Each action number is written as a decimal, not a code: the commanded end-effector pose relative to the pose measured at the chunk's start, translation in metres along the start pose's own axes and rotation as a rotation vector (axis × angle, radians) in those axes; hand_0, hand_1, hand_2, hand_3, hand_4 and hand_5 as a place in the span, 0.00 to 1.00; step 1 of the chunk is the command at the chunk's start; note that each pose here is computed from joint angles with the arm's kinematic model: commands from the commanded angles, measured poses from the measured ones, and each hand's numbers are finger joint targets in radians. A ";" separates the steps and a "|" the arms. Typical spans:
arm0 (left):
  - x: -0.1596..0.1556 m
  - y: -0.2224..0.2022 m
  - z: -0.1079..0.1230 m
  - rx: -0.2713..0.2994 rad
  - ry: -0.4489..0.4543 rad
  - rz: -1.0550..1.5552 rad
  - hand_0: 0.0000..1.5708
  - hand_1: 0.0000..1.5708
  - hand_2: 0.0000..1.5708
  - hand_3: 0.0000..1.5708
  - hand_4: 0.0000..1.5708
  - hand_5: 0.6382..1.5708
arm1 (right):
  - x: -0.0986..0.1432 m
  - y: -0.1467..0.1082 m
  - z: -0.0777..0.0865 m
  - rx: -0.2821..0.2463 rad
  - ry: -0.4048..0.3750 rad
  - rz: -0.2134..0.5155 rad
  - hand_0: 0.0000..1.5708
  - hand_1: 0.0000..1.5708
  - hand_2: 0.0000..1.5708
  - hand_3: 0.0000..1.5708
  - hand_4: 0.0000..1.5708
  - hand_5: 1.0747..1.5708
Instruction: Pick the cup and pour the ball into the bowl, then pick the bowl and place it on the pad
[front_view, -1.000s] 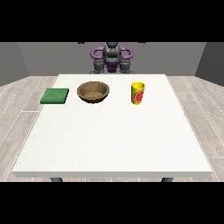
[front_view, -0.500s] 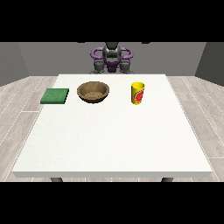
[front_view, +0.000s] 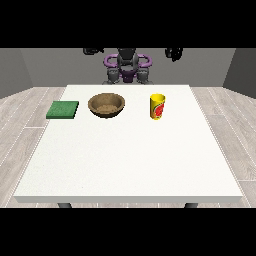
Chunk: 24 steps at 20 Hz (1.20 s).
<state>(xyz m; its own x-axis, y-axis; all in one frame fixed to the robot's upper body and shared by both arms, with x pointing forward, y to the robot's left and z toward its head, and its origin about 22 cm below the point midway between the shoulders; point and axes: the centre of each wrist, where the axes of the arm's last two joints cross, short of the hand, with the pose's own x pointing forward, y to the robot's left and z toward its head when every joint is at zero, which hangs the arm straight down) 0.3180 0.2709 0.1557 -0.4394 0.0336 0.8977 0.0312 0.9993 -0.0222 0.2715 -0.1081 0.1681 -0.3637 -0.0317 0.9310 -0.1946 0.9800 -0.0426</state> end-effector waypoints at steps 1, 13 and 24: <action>-0.027 0.025 0.003 0.029 -0.041 -0.064 0.00 0.00 0.00 0.00 0.00 0.86 | 0.019 -0.016 0.001 0.030 -0.072 -0.015 0.00 0.00 0.00 0.00 0.00 0.99; -0.116 0.056 0.032 0.060 0.024 -0.058 0.00 0.00 0.00 0.00 0.00 0.82 | 0.020 -0.052 0.006 -0.014 -0.080 0.022 0.00 0.00 0.00 0.00 0.00 0.99; -0.174 0.053 0.070 0.125 0.037 -0.059 0.00 0.00 0.00 0.00 0.00 0.85 | 0.037 -0.102 0.027 0.009 -0.095 -0.005 0.00 0.00 0.00 0.00 0.00 0.99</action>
<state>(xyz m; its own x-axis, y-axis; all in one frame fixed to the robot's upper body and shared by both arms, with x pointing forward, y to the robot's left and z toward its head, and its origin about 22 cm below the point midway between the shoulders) 0.3384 0.3134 -0.0156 -0.4032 -0.0155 0.9150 -0.0789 0.9967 -0.0178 0.2577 -0.1915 0.1931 -0.4448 -0.0541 0.8940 -0.1899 0.9812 -0.0351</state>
